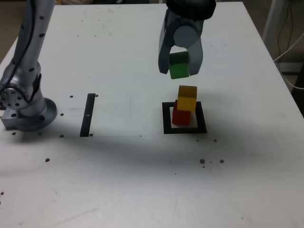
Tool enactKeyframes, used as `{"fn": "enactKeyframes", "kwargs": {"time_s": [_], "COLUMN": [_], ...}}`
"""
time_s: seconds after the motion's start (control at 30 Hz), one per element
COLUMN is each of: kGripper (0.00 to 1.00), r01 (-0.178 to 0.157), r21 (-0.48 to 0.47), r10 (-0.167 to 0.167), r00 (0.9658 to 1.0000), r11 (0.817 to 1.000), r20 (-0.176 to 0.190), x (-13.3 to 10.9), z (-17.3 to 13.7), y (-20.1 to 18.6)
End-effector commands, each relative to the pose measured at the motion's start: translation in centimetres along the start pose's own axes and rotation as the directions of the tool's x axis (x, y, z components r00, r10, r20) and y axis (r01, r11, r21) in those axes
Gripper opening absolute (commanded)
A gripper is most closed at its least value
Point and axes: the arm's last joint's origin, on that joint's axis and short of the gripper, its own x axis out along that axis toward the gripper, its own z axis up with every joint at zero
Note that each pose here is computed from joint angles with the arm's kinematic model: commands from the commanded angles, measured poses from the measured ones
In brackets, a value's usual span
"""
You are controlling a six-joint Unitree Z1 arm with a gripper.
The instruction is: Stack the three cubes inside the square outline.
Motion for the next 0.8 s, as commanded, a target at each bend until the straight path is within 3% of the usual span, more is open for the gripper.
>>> {"fn": "enactKeyframes", "kwargs": {"time_s": [0.0,0.4,0.77], "kGripper": [0.28,0.27,0.27], "r01": [-0.002,-0.025,-0.043], "r21": [0.021,0.139,0.161], "r10": [0.002,0.024,0.042], "r00": [1.0000,0.9997,0.9991], "r11": [1.000,0.990,0.986], "r20": [0.007,0.008,0.009], "x": [-0.6,-0.4,-0.3], "z": [-0.3,0.8,1.2], "y": [-1.0,-3.6,-3.8]}}
